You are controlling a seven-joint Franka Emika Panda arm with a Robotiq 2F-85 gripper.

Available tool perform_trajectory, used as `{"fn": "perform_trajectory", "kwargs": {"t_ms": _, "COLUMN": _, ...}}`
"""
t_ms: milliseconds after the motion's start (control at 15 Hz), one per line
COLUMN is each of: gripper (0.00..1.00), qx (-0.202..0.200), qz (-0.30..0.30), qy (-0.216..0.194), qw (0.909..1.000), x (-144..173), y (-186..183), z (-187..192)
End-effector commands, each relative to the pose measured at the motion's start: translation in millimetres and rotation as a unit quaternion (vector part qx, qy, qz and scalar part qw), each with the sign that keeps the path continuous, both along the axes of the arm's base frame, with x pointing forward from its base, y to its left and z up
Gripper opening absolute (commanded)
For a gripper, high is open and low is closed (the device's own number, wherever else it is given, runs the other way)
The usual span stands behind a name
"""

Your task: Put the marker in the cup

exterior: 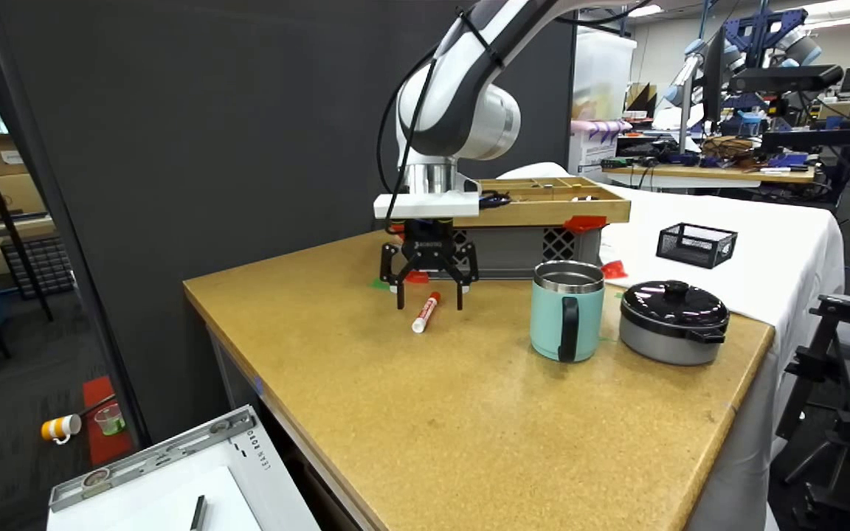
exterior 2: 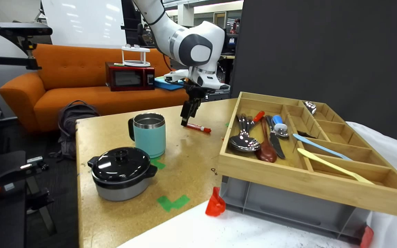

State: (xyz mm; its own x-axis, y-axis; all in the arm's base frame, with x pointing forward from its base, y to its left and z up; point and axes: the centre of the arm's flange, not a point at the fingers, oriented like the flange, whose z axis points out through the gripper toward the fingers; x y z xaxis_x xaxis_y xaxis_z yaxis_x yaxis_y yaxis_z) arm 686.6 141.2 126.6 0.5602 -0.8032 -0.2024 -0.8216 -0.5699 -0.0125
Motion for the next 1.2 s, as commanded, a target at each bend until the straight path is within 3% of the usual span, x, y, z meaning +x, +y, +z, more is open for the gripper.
{"fn": "perform_trajectory", "kwargs": {"t_ms": 0, "gripper": 1.00, "qx": 0.033, "qz": -0.002, "qy": 0.008, "qw": 0.9994, "x": 8.5, "y": -4.0, "z": -13.4}}
{"fn": "perform_trajectory", "kwargs": {"t_ms": 67, "gripper": 0.75, "qx": 0.039, "qz": -0.007, "qy": 0.009, "qw": 0.9992, "x": 8.7, "y": -5.0, "z": -16.9}}
{"fn": "perform_trajectory", "kwargs": {"t_ms": 133, "gripper": 0.74, "qx": 0.044, "qz": -0.011, "qy": 0.009, "qw": 0.9989, "x": 8.2, "y": -6.0, "z": -19.7}}
{"fn": "perform_trajectory", "kwargs": {"t_ms": 800, "gripper": 0.03, "qx": 0.068, "qz": -0.041, "qy": 0.011, "qw": 0.9967, "x": 10.0, "y": -4.6, "z": -19.7}}
{"fn": "perform_trajectory", "kwargs": {"t_ms": 867, "gripper": 0.00, "qx": 0.071, "qz": -0.038, "qy": 0.016, "qw": 0.9966, "x": 8.7, "y": -4.4, "z": -16.0}}
{"fn": "perform_trajectory", "kwargs": {"t_ms": 933, "gripper": 0.05, "qx": 0.073, "qz": -0.035, "qy": 0.019, "qw": 0.9965, "x": 7.0, "y": -3.9, "z": -11.6}}
{"fn": "perform_trajectory", "kwargs": {"t_ms": 1133, "gripper": 0.05, "qx": 0.081, "qz": -0.021, "qy": 0.015, "qw": 0.9964, "x": -1.3, "y": -0.8, "z": 19.0}}
